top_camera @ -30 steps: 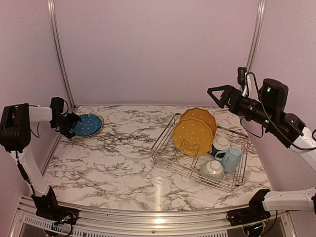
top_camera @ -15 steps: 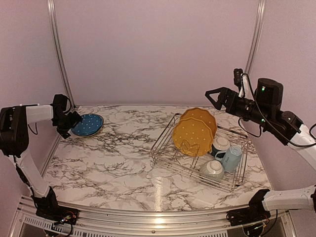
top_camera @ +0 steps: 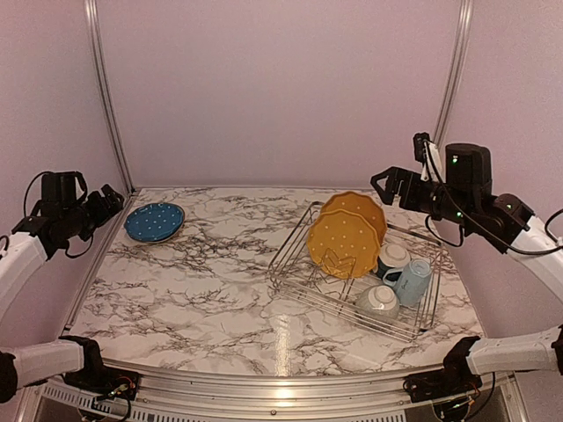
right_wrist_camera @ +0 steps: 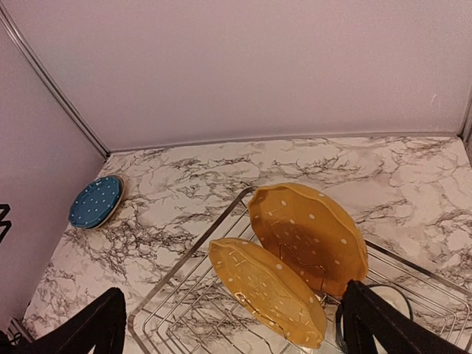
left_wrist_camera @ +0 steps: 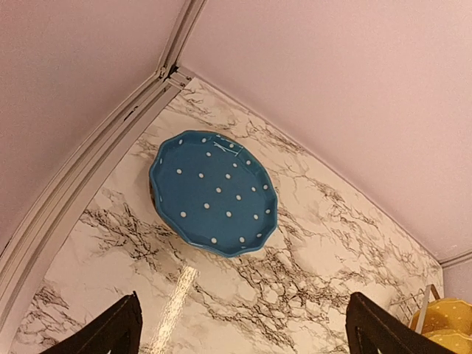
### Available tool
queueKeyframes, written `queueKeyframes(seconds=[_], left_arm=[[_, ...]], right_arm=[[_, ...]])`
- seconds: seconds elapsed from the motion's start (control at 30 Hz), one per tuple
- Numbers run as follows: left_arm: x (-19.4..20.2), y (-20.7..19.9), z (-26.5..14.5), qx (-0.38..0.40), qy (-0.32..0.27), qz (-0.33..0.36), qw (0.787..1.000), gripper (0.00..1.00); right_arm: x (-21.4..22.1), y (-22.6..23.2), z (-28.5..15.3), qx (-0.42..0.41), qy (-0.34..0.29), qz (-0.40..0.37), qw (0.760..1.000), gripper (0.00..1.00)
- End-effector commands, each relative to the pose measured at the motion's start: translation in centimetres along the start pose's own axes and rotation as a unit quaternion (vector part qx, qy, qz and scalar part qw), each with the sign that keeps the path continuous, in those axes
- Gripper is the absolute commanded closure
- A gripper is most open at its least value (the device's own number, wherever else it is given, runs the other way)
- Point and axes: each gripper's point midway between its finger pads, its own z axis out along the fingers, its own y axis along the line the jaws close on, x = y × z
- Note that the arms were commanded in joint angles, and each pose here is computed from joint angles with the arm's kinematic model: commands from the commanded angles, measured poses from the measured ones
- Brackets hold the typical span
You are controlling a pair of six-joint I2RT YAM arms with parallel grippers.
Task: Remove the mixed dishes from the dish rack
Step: Grab the plate from the dish rack.
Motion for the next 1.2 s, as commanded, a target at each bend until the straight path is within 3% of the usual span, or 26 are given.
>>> queueKeyframes(seconds=[0.0, 0.2, 0.33, 0.47, 0.73, 1.17], left_arm=[[0.1, -1.5, -2.3, 0.058, -0.021, 0.063, 0.996, 0.01], [0.0, -5.4, -3.8, 0.181, -0.035, 0.041, 0.982, 0.01], [0.6, -6.6, -2.2, 0.203, 0.007, 0.016, 0.979, 0.01], [2.2, -8.2, -0.8, 0.231, 0.083, 0.037, 0.969, 0.01], [3.9, -11.6, -2.0, 0.331, 0.105, 0.007, 0.938, 0.01], [3.9, -16.0, -5.6, 0.402, 0.103, 0.021, 0.909, 0.01]], right_arm=[[2.3, -0.3, 0.5, -0.002, 0.06, -0.047, 0.997, 0.01], [6.0, 0.6, 2.1, -0.039, 0.15, -0.097, 0.983, 0.02], [6.2, 0.0, 2.8, -0.019, 0.167, -0.126, 0.978, 0.02], [6.7, -2.7, 3.6, 0.051, 0.185, -0.171, 0.966, 0.02], [9.8, -5.2, 6.8, 0.082, 0.243, -0.243, 0.935, 0.04], [12.5, -2.4, 11.0, -0.052, 0.266, -0.255, 0.928, 0.22]])
